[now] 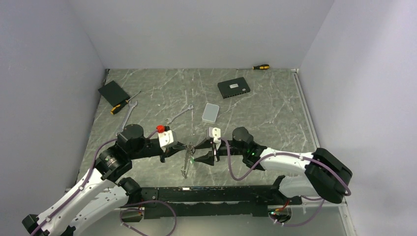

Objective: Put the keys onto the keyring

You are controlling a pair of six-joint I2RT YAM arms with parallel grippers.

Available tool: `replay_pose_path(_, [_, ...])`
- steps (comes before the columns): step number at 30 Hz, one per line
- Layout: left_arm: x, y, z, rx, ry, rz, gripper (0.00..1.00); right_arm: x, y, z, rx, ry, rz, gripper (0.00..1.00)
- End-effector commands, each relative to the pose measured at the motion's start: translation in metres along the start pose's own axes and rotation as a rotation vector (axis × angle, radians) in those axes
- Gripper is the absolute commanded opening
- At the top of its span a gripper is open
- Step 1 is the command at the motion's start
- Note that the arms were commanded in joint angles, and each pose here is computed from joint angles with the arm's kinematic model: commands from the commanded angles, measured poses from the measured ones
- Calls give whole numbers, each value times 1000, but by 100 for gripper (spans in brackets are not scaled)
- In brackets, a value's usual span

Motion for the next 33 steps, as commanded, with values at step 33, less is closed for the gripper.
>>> replay_pose_path(33, [7, 4, 18, -70, -55, 33, 0, -12, -41, 10, -180, 9, 1, 51])
Point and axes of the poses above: each gripper's point midway between its finger pads, its own y axis back along the fingers, its own x axis along the line the jaws close on, z = x × y, the point moved 8 cm from there along y, back along the fingers, and after that the axes turned 12 degrees about -y, right-handed, at the moved point
